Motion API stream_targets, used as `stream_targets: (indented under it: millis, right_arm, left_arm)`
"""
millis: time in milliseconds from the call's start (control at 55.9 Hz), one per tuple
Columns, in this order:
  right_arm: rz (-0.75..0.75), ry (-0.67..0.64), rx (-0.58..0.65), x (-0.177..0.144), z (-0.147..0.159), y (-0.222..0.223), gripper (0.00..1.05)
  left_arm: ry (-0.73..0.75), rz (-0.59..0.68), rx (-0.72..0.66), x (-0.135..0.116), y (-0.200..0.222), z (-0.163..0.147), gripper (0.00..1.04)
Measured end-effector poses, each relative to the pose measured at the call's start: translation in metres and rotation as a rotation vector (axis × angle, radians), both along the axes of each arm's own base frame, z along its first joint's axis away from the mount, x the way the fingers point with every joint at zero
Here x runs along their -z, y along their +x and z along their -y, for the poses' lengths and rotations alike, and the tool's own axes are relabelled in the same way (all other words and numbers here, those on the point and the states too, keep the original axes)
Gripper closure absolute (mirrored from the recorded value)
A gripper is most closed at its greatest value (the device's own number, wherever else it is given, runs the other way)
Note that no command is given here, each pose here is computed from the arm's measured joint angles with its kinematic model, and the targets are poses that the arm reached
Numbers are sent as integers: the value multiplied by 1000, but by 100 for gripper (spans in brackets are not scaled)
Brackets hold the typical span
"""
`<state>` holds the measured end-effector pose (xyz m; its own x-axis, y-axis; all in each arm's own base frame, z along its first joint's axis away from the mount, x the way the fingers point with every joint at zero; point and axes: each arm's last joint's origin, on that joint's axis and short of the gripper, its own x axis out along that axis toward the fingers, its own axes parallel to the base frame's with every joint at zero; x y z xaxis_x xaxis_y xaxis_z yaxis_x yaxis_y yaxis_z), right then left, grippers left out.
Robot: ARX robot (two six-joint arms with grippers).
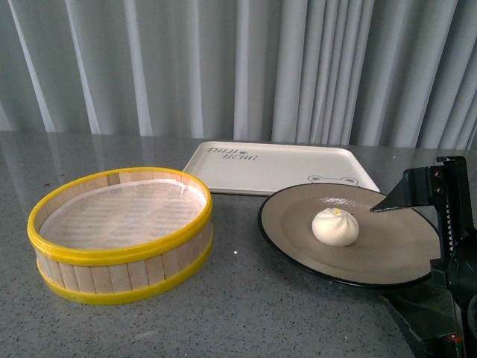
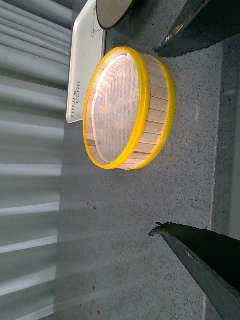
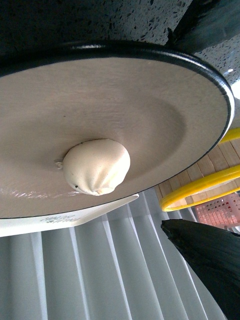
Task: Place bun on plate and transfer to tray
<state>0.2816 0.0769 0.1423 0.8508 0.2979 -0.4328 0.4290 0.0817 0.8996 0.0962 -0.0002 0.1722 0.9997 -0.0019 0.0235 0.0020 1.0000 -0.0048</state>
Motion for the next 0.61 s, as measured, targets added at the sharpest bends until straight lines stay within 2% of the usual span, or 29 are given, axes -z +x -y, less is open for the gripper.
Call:
stream_targets:
  millis: [393,429,608]
  right_arm:
    - [2,17,-39,7,3,18,9]
    - [-2,19,-44,9,4,19,15]
    - [-26,22,-39,17,10,23,59]
  left_arm:
    - [0,0,0,0,0,0,7]
    - [0,0,0,0,0,0,7]
    - [0,0,0,0,0,0,7]
